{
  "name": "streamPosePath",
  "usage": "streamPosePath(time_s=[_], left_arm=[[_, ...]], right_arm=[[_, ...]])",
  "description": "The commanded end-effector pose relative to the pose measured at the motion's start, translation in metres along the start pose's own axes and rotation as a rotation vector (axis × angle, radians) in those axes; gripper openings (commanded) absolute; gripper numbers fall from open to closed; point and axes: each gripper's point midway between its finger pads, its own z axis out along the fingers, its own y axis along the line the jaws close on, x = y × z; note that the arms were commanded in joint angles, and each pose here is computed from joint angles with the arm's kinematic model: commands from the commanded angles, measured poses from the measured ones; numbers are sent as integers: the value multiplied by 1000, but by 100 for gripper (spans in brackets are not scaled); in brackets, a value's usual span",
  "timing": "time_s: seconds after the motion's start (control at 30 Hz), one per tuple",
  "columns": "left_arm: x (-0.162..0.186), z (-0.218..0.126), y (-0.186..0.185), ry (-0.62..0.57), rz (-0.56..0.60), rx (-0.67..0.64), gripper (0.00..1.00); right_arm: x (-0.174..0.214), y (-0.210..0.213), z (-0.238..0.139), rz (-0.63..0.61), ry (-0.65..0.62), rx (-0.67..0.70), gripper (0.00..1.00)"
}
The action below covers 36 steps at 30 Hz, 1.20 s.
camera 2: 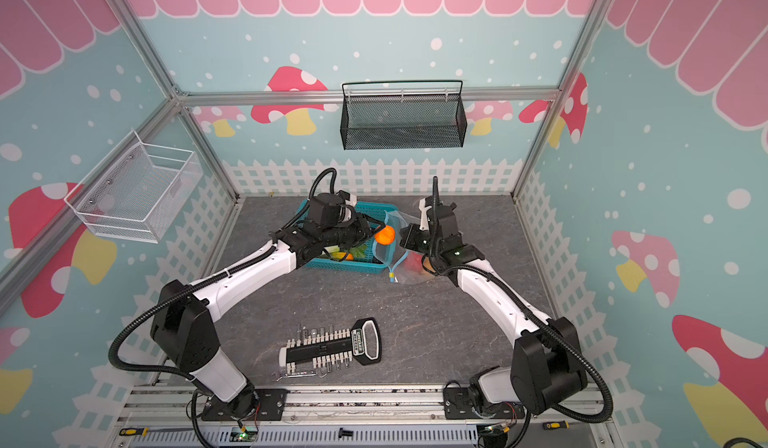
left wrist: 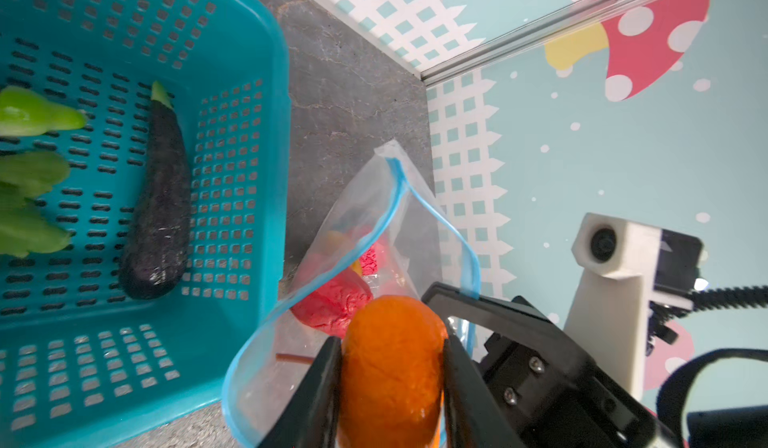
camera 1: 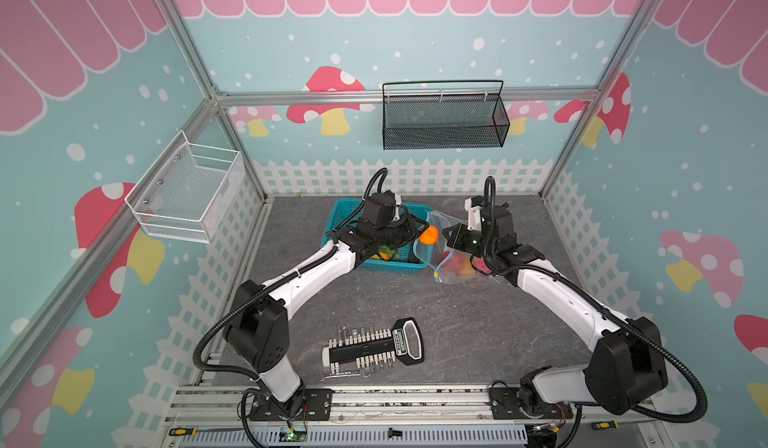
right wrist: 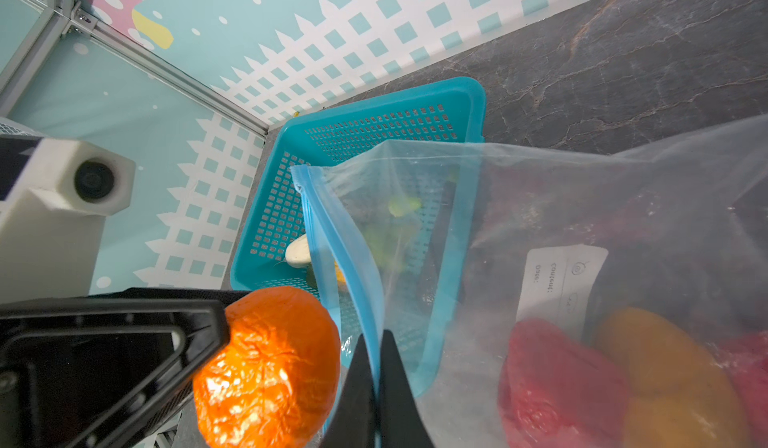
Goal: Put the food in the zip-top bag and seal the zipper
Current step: 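Lift the orange with the left gripper and carry it over the bag, then lower the orange into the bag opening and open the left gripper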
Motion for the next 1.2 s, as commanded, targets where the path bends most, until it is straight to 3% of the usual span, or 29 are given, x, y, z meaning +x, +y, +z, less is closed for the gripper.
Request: streamPosePath(time_s=[0.0, 0.8, 1.17], left_arm=[[-6, -2, -17, -44, 7, 46, 36], [6, 22, 14, -25, 27, -26, 37], [14, 37, 20, 10, 41, -49, 44]], right_arm=[[-18, 13, -7, 3, -44, -35, 0], [-23, 20, -18, 2, -68, -52, 0], [-24, 22, -19, 0, -68, -57, 0]])
